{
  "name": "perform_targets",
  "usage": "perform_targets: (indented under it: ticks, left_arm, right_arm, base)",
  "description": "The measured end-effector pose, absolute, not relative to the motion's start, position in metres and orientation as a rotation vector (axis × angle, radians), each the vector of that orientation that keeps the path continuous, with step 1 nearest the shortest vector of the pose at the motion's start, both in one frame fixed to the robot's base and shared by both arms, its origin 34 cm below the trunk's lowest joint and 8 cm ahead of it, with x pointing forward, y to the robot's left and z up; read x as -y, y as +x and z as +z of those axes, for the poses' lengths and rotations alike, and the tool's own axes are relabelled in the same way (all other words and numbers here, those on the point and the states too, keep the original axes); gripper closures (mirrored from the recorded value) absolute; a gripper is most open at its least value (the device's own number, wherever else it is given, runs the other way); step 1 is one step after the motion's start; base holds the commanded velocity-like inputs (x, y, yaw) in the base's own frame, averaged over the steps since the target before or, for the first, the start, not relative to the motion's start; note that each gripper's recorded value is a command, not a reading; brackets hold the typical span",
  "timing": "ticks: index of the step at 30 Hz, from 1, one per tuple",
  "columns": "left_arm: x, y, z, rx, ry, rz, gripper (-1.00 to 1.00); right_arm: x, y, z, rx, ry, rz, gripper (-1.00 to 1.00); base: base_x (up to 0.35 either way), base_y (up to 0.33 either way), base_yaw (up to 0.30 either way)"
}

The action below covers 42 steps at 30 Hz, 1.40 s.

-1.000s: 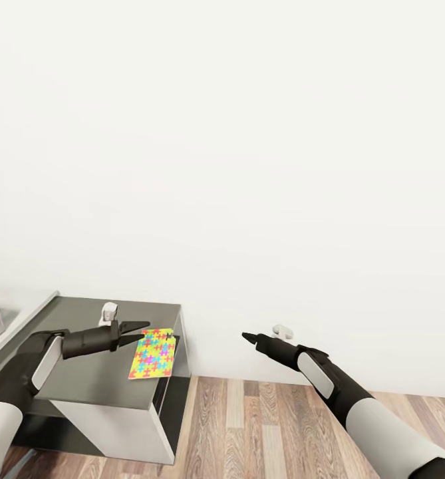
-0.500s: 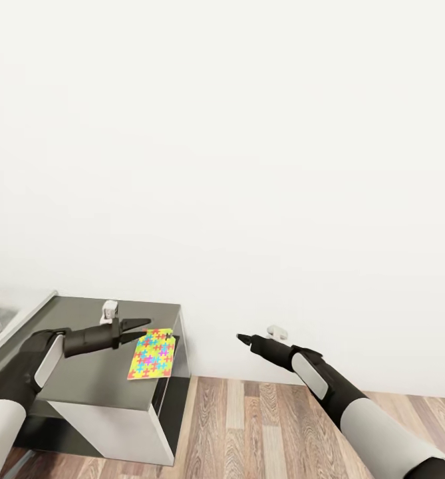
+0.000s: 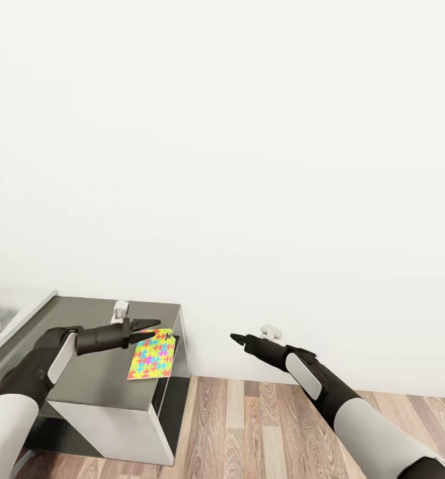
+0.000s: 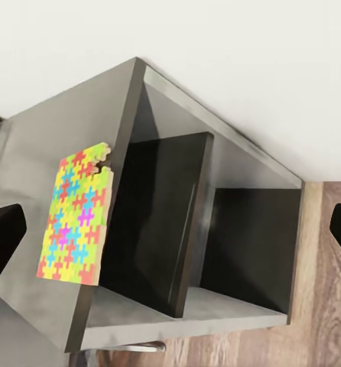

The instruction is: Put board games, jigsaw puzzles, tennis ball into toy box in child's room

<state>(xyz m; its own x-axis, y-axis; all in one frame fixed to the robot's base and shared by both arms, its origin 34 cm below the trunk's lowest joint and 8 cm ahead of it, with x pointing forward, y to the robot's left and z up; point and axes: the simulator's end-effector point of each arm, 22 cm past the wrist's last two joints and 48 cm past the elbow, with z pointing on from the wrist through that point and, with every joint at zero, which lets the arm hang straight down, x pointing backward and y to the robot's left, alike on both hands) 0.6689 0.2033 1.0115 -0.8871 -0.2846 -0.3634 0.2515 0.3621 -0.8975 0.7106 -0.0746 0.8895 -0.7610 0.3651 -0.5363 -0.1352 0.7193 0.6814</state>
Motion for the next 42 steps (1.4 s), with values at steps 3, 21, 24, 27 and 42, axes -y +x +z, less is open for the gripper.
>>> perform_targets:
  ticks: [3, 21, 24, 27, 42]
  left_arm:
    - [-0.203, 0.669, 1.012, -2.166, -0.027, -1.548, -1.0]
    - [-0.204, 0.673, 1.039, -2.14, 0.018, -1.545, -1.0]
    - [-0.204, 0.677, 1.052, -2.137, 0.027, -1.55, -1.0]
    - [-0.205, 0.685, 1.063, -2.121, 0.046, -1.538, -1.0]
    - [-0.222, 0.724, 1.106, -2.18, 0.224, -1.317, -1.0]
  right_arm:
    - [0.075, 0.711, 0.89, -2.247, 0.173, 0.96, -1.0]
    - [0.074, 0.71, 0.893, -2.233, 0.158, 0.987, -1.0]
    - [0.073, 0.71, 0.894, -2.231, 0.158, 0.992, -1.0]
    - [0.073, 0.709, 0.893, -2.231, 0.158, 0.993, -1.0]
    - [0.069, 0.707, 0.891, -2.238, 0.159, 0.997, -1.0]
  base:
    - [0.0, 0.0, 0.0]
    - [0.0, 0.0, 0.0]
    - [0.0, 0.0, 0.0]
    - [0.0, 0.0, 0.0]
    - [0.0, 0.0, 0.0]
